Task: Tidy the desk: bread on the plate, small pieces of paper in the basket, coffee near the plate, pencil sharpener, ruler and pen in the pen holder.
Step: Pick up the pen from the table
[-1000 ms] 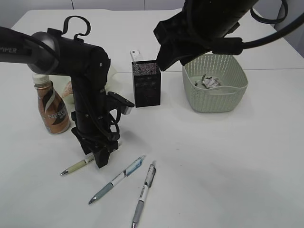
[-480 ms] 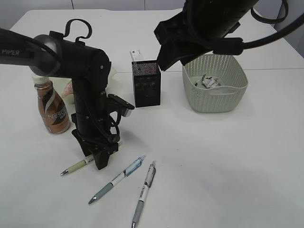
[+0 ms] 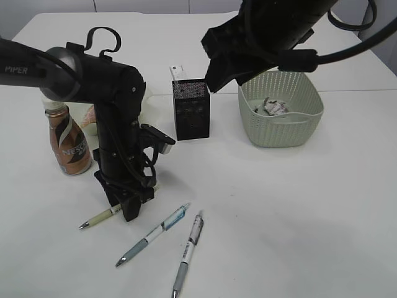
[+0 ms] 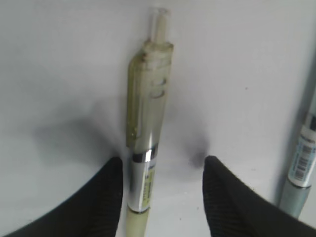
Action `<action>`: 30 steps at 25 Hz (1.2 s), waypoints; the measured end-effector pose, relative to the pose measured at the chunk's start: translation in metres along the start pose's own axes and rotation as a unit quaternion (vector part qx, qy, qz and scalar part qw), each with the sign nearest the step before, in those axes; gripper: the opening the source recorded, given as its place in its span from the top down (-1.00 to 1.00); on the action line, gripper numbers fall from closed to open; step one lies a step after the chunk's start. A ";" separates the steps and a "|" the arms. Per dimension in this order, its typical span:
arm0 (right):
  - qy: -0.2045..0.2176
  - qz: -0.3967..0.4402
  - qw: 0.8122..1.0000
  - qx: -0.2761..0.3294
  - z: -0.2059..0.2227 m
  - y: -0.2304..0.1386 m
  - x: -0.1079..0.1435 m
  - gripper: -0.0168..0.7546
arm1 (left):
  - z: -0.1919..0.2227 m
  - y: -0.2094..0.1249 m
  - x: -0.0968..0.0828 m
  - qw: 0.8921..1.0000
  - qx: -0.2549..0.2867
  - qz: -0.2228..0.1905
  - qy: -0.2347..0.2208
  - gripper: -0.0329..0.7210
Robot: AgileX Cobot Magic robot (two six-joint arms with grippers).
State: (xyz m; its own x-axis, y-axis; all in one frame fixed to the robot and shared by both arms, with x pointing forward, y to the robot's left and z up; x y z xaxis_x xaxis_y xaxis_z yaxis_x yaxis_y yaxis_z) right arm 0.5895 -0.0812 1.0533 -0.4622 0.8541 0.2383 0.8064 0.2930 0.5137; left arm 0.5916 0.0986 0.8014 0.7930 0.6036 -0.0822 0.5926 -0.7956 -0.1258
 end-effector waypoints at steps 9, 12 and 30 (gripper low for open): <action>-0.008 -0.005 1.000 0.000 0.000 0.000 -0.003 -0.04 | 0.008 -0.001 0.003 1.000 0.020 0.004 0.002 0.34; -0.010 -0.007 1.000 0.001 0.000 0.000 -0.004 -0.04 | 0.010 -0.002 0.004 1.000 0.026 0.005 0.002 0.51; -0.009 -0.006 1.000 0.003 0.000 -0.001 -0.003 -0.04 | -0.007 0.021 -0.009 0.995 -0.015 -0.082 -0.048 0.75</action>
State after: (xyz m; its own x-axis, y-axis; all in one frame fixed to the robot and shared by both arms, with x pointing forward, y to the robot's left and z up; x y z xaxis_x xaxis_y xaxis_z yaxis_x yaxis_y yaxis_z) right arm 0.5901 -0.0843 1.0519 -0.4647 0.8585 0.2167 0.8035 0.3060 0.5107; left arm 0.5979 0.0755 0.8061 0.6695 0.7261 -0.1566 0.7177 -0.6867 -0.1155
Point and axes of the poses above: a point on each arm's last joint axis where the gripper is mounted, z pointing out along that axis toward the gripper, x along the wrist's bending axis when the last joint is at zero, y = z × x, the point moved 8 cm from there along z, pointing out along that axis toward the gripper, and after that the axes turned 9 degrees about z, right-handed, at the moved point
